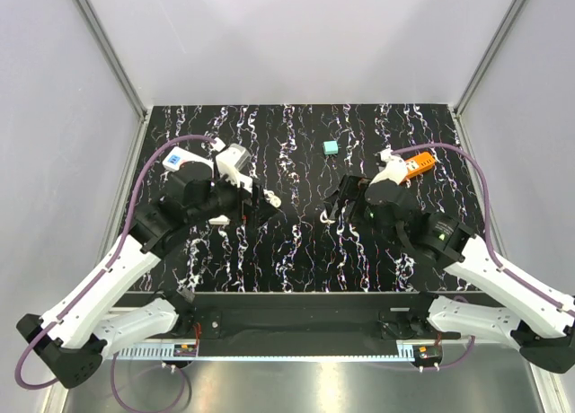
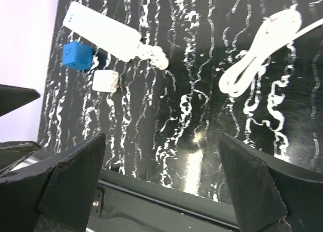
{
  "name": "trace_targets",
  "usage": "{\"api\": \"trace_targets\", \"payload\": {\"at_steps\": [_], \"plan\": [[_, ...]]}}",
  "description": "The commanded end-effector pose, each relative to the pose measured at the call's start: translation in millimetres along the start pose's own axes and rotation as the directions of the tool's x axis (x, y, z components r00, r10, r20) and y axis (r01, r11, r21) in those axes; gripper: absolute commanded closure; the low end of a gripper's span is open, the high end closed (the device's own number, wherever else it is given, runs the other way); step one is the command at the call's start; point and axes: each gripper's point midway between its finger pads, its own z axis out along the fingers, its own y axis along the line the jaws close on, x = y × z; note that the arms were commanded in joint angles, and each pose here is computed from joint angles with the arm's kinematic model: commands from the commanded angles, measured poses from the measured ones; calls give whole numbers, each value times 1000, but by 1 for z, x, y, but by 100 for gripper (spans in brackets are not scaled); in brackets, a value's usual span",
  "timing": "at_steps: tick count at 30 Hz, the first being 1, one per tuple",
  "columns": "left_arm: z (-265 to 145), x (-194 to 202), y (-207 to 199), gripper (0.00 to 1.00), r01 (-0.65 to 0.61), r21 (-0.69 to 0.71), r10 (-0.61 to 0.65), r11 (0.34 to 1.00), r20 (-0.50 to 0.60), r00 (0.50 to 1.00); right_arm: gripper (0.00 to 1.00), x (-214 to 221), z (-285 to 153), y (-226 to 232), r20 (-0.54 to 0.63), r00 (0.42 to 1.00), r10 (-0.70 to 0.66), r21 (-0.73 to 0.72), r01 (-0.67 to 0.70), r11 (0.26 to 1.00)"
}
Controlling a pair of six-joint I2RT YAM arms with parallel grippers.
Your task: Insert the plug
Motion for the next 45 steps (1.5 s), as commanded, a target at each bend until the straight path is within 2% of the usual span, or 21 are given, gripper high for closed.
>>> {"api": "trace_targets", "payload": {"at_steps": [1,5,7,9,10,11,16,17,21,24,31,38,45], "plan": [[2,-19,-9,1,2,39,-4,999,53,999,0,-10,-4,-17,63,998,-9,72,5,997],[8,-21,-6,1,-7,22,6,1000,45,999,0,-12,7,-52,73,981,-177,238,155,959],[14,-20,-2,1,-6,9,5,1000,32,999,0,-9,21,-80,-9,967,-255,379,239,894],[17,-18,-2,1,-3,12,3,1000,19,1000,0,-24,27,-128,-65,976,-208,536,210,818],[20,-17,-4,1,-2,26,1,1000,7,1000,0,-23,34,-143,-119,970,-212,569,241,786],[22,-15,-5,1,-2,33,2,999,-3,1000,0,-30,35,-165,-125,980,-156,609,200,768],[33,-10,-2,1,-12,36,13,999,-34,999,0,-49,47,-216,-96,995,-27,699,87,710],[34,-10,-3,1,-13,40,15,999,-36,999,0,-45,53,-217,-119,993,5,676,77,733],[36,-8,-5,1,-13,57,15,998,-45,999,2,-43,74,-245,-142,986,82,663,33,748],[35,-7,-4,1,-19,54,22,998,-43,999,4,-39,90,-250,-181,978,104,618,31,786],[32,-6,-3,1,-37,56,39,998,-33,999,6,-30,113,-284,-224,960,169,603,0,797],[35,-4,-1,1,-36,43,37,998,-37,999,8,-14,133,-288,-252,945,209,564,-32,825],[39,2,10,1,-60,-23,59,998,-45,997,16,27,138,-285,-300,904,304,533,-105,840]]}}
